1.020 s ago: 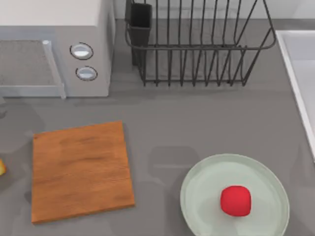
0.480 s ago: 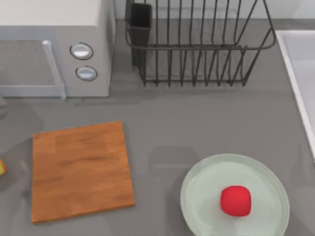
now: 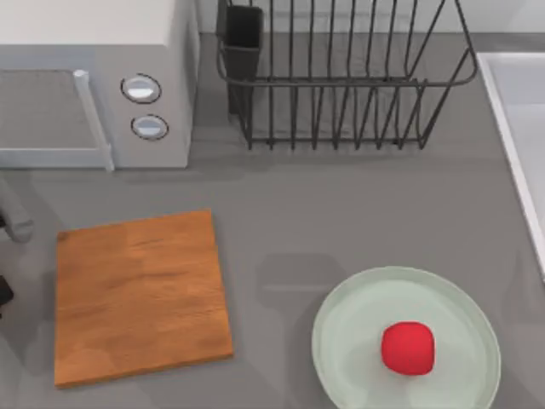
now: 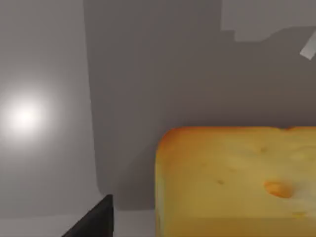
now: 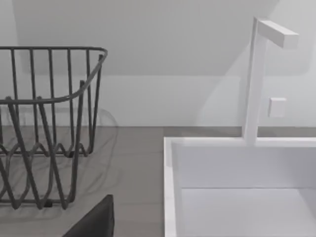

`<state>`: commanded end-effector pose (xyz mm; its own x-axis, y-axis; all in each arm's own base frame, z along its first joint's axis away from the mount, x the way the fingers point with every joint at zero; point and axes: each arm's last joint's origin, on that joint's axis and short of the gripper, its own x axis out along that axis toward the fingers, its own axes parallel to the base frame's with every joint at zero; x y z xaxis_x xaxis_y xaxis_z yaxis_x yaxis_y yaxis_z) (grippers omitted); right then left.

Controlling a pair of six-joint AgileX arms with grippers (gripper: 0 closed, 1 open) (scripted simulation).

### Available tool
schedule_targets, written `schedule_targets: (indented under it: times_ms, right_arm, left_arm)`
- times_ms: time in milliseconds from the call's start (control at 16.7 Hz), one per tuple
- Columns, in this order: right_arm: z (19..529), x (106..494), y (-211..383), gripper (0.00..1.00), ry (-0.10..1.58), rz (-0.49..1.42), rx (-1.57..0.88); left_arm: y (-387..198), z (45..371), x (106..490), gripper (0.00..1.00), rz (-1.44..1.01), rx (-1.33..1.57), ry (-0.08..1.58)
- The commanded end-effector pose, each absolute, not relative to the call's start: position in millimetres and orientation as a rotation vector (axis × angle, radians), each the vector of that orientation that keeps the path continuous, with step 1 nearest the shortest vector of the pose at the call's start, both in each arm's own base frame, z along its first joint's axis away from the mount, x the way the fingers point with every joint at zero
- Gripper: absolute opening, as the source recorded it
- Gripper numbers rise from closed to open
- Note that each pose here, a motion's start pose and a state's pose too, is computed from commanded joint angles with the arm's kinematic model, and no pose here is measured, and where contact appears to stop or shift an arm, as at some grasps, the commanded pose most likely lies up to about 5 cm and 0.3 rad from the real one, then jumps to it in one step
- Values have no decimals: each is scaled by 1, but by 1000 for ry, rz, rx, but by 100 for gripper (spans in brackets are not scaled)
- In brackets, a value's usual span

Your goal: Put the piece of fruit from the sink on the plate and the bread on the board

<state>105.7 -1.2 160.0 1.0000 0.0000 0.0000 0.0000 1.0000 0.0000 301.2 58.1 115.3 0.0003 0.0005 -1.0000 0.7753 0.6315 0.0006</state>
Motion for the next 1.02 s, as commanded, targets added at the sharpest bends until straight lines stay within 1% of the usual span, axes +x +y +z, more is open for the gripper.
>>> schedule_targets:
  times_ms: [240, 1020]
  right_arm:
    - [160, 106, -1, 100, 0, 0, 0]
    - [160, 106, -1, 100, 0, 0, 0]
  left_arm:
    - [58, 114, 301, 100, -693, 693, 1458]
    - [58, 114, 301, 2, -693, 693, 1458]
